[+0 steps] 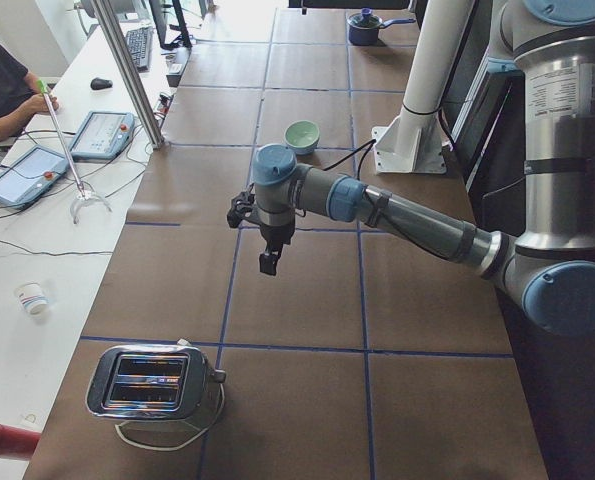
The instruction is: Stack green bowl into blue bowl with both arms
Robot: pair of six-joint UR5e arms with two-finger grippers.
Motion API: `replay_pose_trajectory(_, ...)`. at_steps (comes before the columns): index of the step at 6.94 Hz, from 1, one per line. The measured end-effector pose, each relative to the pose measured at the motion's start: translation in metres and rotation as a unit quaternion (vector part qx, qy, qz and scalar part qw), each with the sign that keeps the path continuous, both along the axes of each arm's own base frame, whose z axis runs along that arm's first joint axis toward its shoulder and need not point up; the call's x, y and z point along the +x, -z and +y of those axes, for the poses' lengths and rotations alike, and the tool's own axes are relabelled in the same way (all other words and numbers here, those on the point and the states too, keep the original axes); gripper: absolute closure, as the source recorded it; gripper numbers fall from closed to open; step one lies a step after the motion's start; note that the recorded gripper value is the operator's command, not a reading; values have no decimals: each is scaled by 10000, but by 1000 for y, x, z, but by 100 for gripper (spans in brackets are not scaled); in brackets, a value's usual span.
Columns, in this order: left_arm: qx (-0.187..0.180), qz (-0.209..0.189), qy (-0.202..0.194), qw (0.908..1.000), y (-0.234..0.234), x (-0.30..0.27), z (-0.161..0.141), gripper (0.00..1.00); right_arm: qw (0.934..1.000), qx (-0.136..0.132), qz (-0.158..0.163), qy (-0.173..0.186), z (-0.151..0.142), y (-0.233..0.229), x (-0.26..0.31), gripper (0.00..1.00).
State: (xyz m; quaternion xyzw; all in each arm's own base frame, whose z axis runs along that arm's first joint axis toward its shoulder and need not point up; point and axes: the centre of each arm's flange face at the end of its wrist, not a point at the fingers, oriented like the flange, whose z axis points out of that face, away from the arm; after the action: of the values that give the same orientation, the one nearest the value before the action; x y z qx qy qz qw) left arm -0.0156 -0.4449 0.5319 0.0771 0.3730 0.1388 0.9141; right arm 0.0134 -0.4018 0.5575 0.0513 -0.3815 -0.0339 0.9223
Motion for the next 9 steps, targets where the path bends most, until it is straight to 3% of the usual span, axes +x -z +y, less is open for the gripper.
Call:
replay_pose_trajectory(2,-365,-46,190,9991,-38,-55,5,0,9987,88,140,491,16,-32,37,0)
replay_pose_trajectory(3,-553,-14,277,9981,-49,-66,11,0,9982,43,157,573,26,-43,44,0)
replay_pose_trajectory(6,-871,249,338,9953,-74,-68,14,0,9977,-159,176,637,39,-69,48,0)
replay_pose_trajectory(9,-838,282,342,9955,-72,-67,13,0,9978,-190,150,609,40,-69,47,0)
